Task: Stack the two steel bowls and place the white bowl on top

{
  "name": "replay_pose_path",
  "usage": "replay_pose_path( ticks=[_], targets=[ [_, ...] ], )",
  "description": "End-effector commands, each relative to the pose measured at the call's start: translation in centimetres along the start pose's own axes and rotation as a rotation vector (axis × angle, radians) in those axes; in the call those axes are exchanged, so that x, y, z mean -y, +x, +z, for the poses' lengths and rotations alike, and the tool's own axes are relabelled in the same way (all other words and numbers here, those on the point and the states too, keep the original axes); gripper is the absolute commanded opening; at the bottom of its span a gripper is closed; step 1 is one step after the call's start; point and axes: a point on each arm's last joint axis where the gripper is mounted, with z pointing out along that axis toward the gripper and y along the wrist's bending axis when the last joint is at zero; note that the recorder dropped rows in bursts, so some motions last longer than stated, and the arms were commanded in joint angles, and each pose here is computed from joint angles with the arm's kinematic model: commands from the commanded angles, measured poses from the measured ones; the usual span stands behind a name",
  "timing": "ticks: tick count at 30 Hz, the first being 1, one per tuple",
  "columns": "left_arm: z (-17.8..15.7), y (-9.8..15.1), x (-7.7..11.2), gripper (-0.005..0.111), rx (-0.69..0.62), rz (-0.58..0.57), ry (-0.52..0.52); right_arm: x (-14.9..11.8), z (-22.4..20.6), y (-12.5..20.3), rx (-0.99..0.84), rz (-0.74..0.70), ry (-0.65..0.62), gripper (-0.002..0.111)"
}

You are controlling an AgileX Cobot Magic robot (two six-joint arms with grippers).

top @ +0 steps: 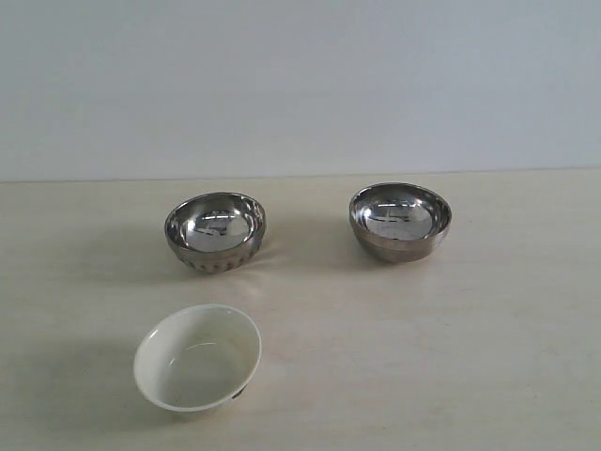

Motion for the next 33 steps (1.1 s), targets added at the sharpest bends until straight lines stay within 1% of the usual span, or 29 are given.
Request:
replay_pose_path(
  ticks=[1,7,10,12,13,15,20,22,25,30,33],
  targets=[
    [0.0,0.1,0.0,0.032,0.006,0.001,-0.003,-0.7,1.7,-2.5,-0.002,0.003,-0.004,0.000],
    [0.0,0.1,0.0,0.032,0.006,0.001,-0.003,-1.4,5.7,-4.4,-0.150,-0.013,0.023,0.000],
    [0.0,0.1,0.0,0.032,0.006,0.001,-0.003,-1.5,7.9,-4.3,-0.233,-0.043,0.037,0.000],
    [0.0,0.1,0.0,0.032,0.006,0.001,-0.003,-1.4,9.4,-3.9,-0.308,-0.050,0.051,0.005],
    [0.0,0.1,0.0,0.032,0.006,0.001,-0.003,-1.4,10.1,-3.5,-0.348,-0.051,0.059,0.011],
    [0.0,0.1,0.0,0.032,0.006,0.001,-0.003,-1.2,11.2,-2.6,-0.419,-0.051,0.073,0.026],
    [0.0,0.1,0.0,0.032,0.006,0.001,-0.003,-0.4,13.6,0.8,-0.555,-0.053,0.105,0.082],
    [0.0,0.1,0.0,0.032,0.006,0.001,-0.003,0.0,14.5,2.5,-0.594,-0.055,0.117,0.095],
    [0.0,0.1,0.0,0.032,0.006,0.001,-0.003,0.6,15.6,4.7,-0.622,-0.058,0.128,0.102],
    [0.0,0.1,0.0,0.032,0.006,0.001,-0.003,1.6,17.1,8.6,-0.703,0.003,0.175,0.103],
    [0.0,0.1,0.0,0.032,0.006,0.001,-0.003,2.1,18.4,11.3,-0.846,-0.002,0.202,0.103]
  ],
)
